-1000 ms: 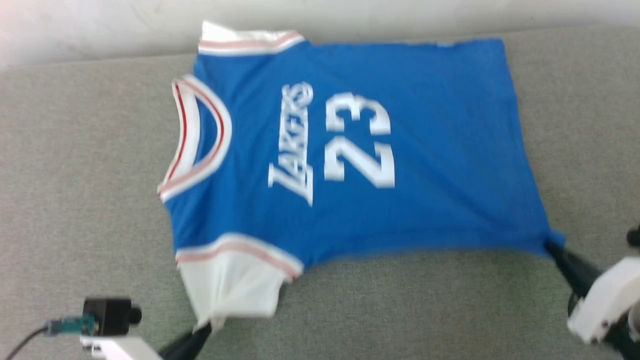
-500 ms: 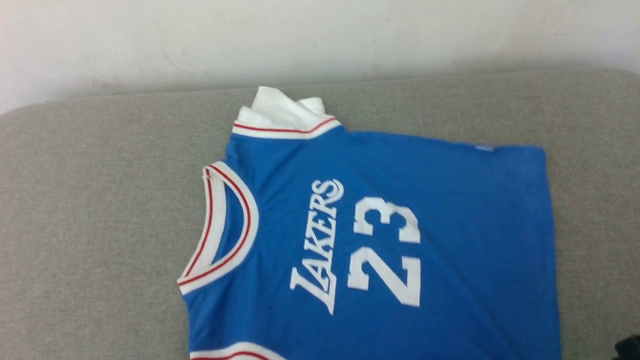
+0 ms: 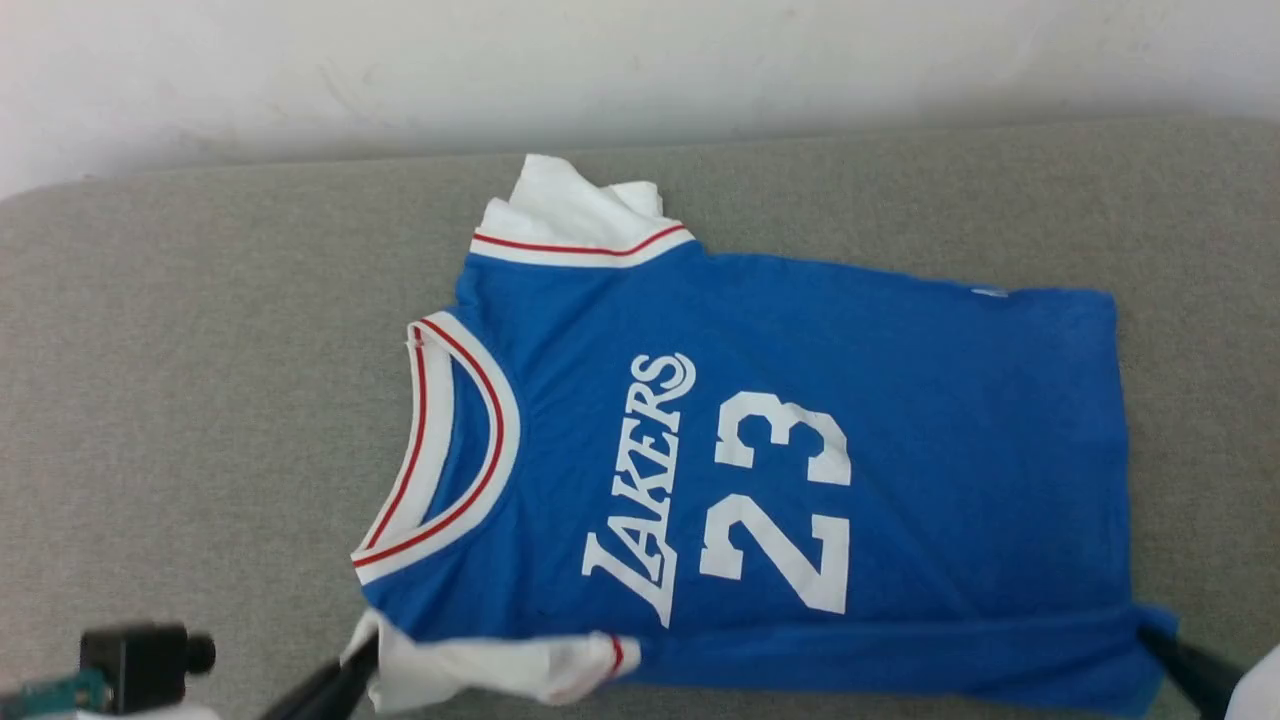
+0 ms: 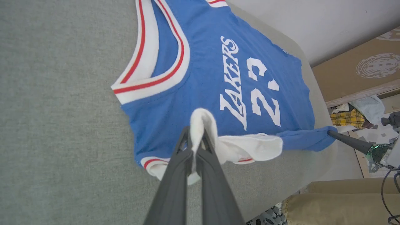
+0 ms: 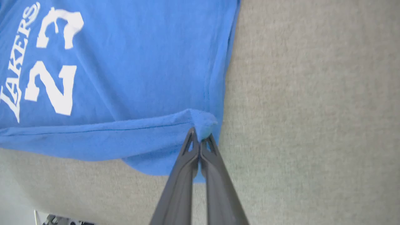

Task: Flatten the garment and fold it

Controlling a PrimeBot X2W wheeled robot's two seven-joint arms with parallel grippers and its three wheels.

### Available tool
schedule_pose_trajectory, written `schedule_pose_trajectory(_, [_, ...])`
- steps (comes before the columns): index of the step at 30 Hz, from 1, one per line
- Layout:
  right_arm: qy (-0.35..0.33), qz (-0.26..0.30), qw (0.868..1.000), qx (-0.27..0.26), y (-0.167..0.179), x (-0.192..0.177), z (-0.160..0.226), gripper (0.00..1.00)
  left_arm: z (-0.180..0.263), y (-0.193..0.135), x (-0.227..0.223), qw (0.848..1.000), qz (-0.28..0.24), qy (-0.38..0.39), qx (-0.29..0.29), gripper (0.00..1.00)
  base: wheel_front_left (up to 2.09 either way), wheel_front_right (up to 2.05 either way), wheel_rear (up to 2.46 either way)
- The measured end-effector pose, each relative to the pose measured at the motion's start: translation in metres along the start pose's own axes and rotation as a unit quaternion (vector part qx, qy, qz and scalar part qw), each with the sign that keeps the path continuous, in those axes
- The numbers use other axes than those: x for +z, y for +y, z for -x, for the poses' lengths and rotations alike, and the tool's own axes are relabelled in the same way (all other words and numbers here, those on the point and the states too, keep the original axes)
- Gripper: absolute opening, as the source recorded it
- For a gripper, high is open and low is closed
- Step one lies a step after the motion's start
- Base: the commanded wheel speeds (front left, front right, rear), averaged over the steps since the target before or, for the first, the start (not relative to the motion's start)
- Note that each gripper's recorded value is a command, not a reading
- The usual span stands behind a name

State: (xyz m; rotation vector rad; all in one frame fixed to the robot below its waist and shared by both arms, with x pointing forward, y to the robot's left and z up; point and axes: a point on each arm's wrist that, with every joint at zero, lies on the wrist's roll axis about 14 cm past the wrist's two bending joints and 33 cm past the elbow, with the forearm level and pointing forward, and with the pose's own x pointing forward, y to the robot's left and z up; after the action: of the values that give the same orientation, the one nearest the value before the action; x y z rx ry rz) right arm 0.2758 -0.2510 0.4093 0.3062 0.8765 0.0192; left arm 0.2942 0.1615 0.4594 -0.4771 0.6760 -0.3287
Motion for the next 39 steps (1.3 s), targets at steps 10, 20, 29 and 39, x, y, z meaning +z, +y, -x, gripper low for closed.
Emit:
schedule_pose_trajectory(10, [-0.124,0.042,0.991,0.003,0.007,0.077,-0.023,0.00,-0.052,-0.019,0.095,0.984,-0.121,-0.123,-0.051,0.00,0.00,0.00,0.00])
schedule_pose_trajectory(20, [-0.093,0.052,0.994,-0.014,-0.007,0.075,-0.067,0.00,-0.119,0.008,0.093,0.987,-0.124,-0.097,-0.034,0.00,0.00,0.00,0.00])
schedule_pose_trajectory(29, [-0.061,0.041,0.997,-0.019,-0.016,0.061,-0.086,0.00,-0.151,0.048,0.055,0.991,-0.130,-0.033,0.019,0.09,0.00,0.00,0.00])
schedule_pose_trajectory(39, [-0.114,0.037,0.993,-0.005,-0.007,0.086,-0.073,1.00,-0.136,0.048,0.090,0.984,-0.106,-0.133,0.047,1.00,0.00,0.00,0.00])
